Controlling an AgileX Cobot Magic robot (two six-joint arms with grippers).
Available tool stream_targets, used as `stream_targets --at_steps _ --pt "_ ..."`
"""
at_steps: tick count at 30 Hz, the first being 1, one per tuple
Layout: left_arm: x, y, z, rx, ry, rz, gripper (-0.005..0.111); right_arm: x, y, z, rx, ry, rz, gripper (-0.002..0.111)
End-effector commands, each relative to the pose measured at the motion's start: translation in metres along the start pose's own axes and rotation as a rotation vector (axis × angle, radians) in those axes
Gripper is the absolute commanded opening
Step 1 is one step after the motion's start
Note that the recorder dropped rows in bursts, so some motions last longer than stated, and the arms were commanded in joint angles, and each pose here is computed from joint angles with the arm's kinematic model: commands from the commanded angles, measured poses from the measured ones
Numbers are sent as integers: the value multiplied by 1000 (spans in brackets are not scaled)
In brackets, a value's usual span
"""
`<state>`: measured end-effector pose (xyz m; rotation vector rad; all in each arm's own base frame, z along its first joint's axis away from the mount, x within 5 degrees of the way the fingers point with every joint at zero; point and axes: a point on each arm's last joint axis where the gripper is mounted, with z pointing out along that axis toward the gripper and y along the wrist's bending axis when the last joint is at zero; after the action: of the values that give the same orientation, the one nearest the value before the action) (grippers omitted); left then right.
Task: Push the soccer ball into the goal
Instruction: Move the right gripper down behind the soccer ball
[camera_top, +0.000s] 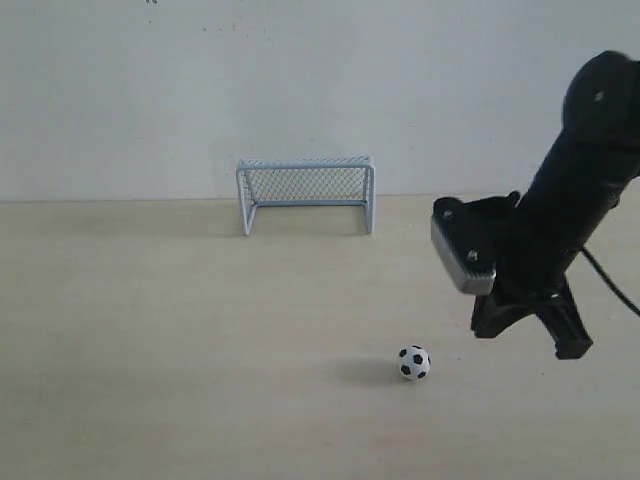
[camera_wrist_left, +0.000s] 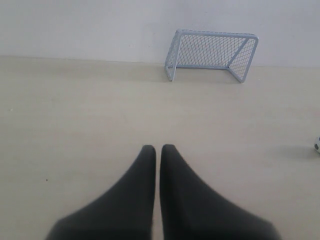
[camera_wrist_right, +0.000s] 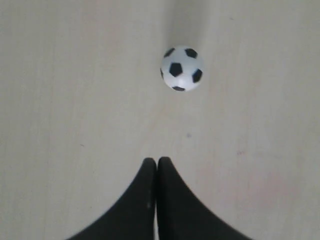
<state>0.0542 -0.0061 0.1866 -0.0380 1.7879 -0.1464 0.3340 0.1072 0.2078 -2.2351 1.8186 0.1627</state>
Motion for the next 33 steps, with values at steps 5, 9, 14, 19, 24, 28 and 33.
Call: stream_targets --at_steps 5,9,14,19,24,28,33 --pt "0 0 0 1 -3 -18 4 -38 10 51 -165 114 -262 0" --pt "0 0 0 1 -3 -18 4 -40 8 64 -165 135 -292 0" --pt "0 0 0 1 -3 -18 4 -41 1 66 -86 134 -298 0" --pt "0 0 0 1 -3 -18 4 -40 -2 70 -70 136 -300 0" --pt "0 0 0 1 -3 -18 4 -38 -2 78 -80 140 -306 0" --pt "0 0 0 1 -3 -18 4 -38 -2 78 -81 140 -312 0" --pt "0 0 0 1 -3 -18 4 -38 4 77 -146 131 -299 0"
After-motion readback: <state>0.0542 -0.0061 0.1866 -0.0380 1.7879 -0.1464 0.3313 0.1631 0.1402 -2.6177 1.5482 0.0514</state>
